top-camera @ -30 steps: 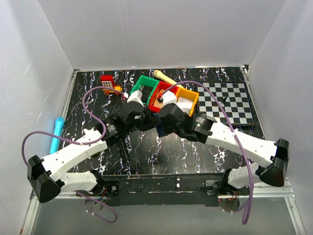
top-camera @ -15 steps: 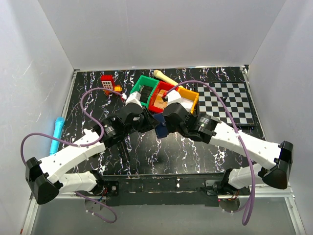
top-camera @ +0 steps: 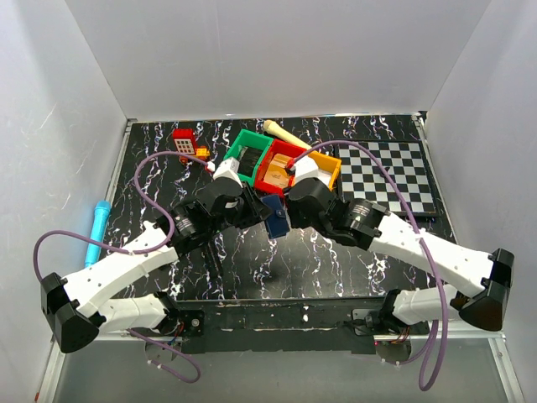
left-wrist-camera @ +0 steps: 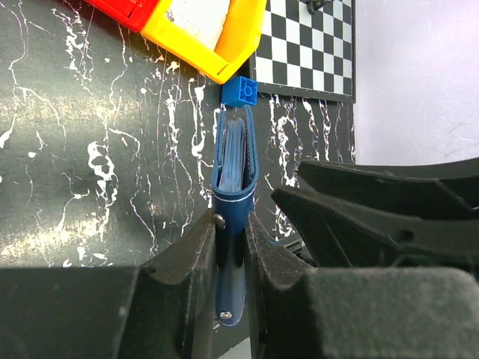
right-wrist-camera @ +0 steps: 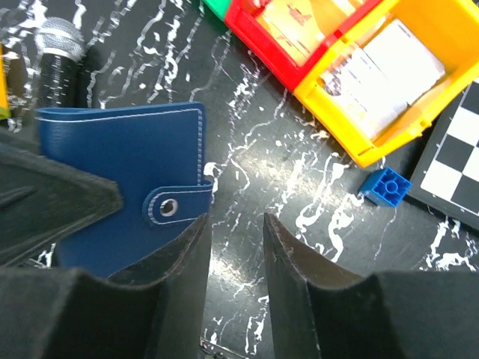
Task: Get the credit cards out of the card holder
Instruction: Open the card holder at the center of the board.
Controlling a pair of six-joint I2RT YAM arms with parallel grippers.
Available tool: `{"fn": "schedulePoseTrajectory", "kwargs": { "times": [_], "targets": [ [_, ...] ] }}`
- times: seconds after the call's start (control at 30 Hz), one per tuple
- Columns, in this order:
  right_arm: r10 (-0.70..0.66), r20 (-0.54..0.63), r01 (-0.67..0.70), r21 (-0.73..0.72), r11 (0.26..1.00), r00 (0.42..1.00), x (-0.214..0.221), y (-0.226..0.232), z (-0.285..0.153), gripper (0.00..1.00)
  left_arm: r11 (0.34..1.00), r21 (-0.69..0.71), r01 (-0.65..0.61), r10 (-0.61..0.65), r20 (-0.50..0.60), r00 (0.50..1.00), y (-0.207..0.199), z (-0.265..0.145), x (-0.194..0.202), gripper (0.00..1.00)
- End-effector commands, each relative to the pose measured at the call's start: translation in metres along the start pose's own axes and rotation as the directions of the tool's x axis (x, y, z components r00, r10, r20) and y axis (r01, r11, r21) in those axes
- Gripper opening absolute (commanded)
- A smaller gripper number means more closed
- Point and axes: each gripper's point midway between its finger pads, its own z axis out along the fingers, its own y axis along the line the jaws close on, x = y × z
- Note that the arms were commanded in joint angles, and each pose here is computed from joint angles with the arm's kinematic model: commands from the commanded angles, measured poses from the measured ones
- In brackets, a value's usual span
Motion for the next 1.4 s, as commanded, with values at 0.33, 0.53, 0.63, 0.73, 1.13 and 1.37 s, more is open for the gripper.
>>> {"fn": "schedulePoseTrajectory", "kwargs": {
  "times": [0.33,0.53,0.63,0.73,1.13,1.37],
  "targets": [
    [-0.065,0.084,0.071,-0.070,0.995,0.994,-0.025,0.034,-0.007,0.56,1.000,-0.004,0.002,-0.002,-0.010,1.000,-0.011,0.002,-0.004,0.00],
    [-0.093,0.059,0.095,-0.028,0.995,0.994,-0.025,0.036,0.000,0.55,1.000,0.006,0.007,-0.007,-0.014,1.000,-0.014,0.001,-0.004,0.00],
    [-0.110,0.039,0.110,0.008,0.994,0.993,-0.022,0.032,0.003,0.53,1.000,0.010,0.011,-0.011,-0.015,1.000,-0.015,0.000,-0.004,0.00],
    [-0.118,0.024,0.117,0.038,0.992,0.993,-0.021,0.029,0.006,0.52,1.000,0.019,0.013,-0.013,-0.018,1.000,-0.017,-0.002,-0.004,0.00],
    [-0.145,-0.025,0.147,0.136,0.980,0.989,-0.015,0.016,0.012,0.45,1.000,0.021,0.015,-0.015,-0.018,1.000,-0.017,-0.002,-0.004,0.00],
    [-0.152,-0.046,0.157,0.138,0.978,0.987,-0.011,0.016,0.015,0.34,0.999,0.038,0.017,-0.017,-0.017,1.000,-0.021,-0.006,-0.005,0.00]
  ]
}}
